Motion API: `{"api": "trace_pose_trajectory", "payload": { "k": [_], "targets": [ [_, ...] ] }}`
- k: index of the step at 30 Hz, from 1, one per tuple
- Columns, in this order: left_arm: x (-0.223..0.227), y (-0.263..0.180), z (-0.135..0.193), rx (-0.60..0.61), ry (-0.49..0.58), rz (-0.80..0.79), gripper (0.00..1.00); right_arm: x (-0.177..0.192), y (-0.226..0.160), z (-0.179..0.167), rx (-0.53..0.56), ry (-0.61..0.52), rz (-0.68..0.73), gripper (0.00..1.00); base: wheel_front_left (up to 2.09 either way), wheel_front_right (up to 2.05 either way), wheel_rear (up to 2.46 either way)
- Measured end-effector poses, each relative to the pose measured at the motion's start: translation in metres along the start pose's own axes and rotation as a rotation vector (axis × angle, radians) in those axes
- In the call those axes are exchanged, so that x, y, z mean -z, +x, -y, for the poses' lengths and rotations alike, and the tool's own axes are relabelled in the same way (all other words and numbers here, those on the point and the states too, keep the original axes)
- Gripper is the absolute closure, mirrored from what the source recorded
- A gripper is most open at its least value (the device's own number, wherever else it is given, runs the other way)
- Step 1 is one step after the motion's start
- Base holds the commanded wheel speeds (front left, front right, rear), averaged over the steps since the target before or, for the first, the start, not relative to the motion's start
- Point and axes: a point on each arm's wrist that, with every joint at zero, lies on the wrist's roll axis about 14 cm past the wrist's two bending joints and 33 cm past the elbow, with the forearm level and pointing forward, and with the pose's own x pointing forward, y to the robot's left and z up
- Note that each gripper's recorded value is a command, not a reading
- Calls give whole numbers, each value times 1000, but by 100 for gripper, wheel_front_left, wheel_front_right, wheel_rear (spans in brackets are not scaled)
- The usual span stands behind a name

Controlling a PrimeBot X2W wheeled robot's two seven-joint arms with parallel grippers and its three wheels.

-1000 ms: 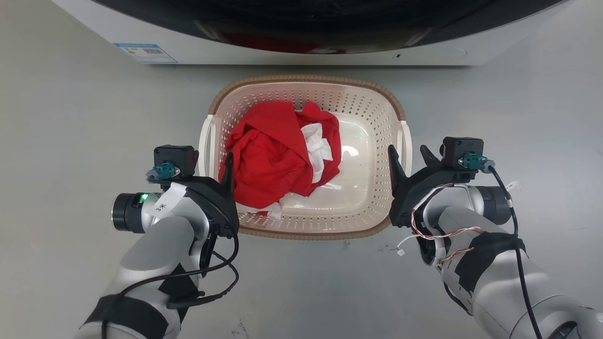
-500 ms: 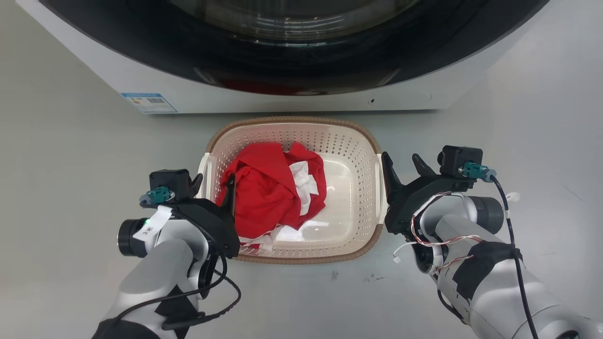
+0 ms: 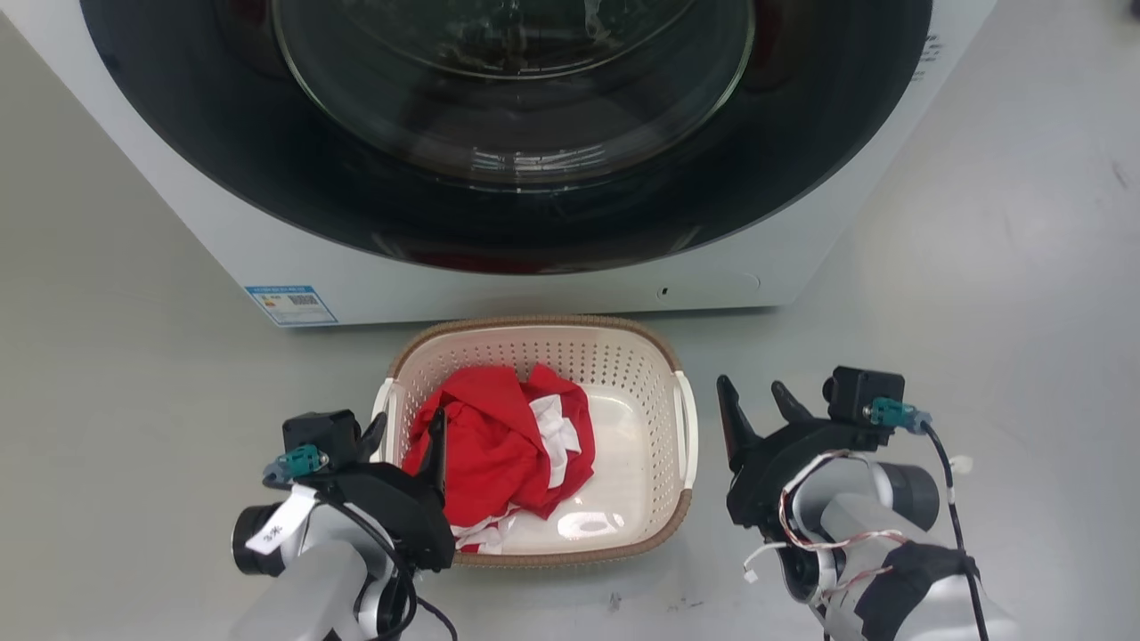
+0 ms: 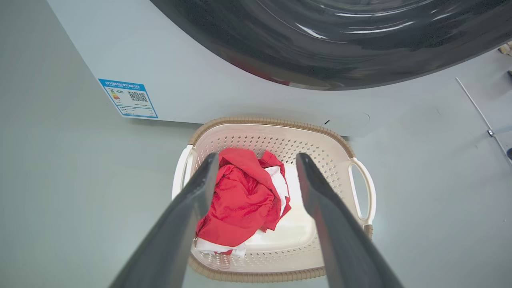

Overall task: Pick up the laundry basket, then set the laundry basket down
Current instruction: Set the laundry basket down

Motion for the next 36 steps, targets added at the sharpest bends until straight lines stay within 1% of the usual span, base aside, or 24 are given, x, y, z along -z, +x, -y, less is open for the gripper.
{"api": "trace_pose_trajectory", "payload": {
  "k": [5, 13, 17, 25, 31, 36],
  "targets": [
    [-5, -20, 14, 31, -5, 44, 0, 4, -25, -3, -2, 10, 21, 0, 0, 0, 0],
    [-11, -57, 10, 20, 18, 117, 0, -7, -60, -20, -38, 23, 103, 0, 0, 0, 0],
    [-8, -75, 15, 29, 32, 145, 0, -14, -77, -27, -60, 12, 152, 0, 0, 0, 0],
    [-18, -104, 28, 63, 42, 240, 0, -18, -111, -10, -33, -11, 233, 0, 0, 0, 0],
    [-14, -127, 33, 84, 45, 282, 0, -9, -133, -6, -27, 4, 271, 0, 0, 0, 0],
    [-21, -140, 37, 93, 36, 334, 0, -19, -146, -13, -47, 6, 337, 0, 0, 0, 0]
  ]
}}
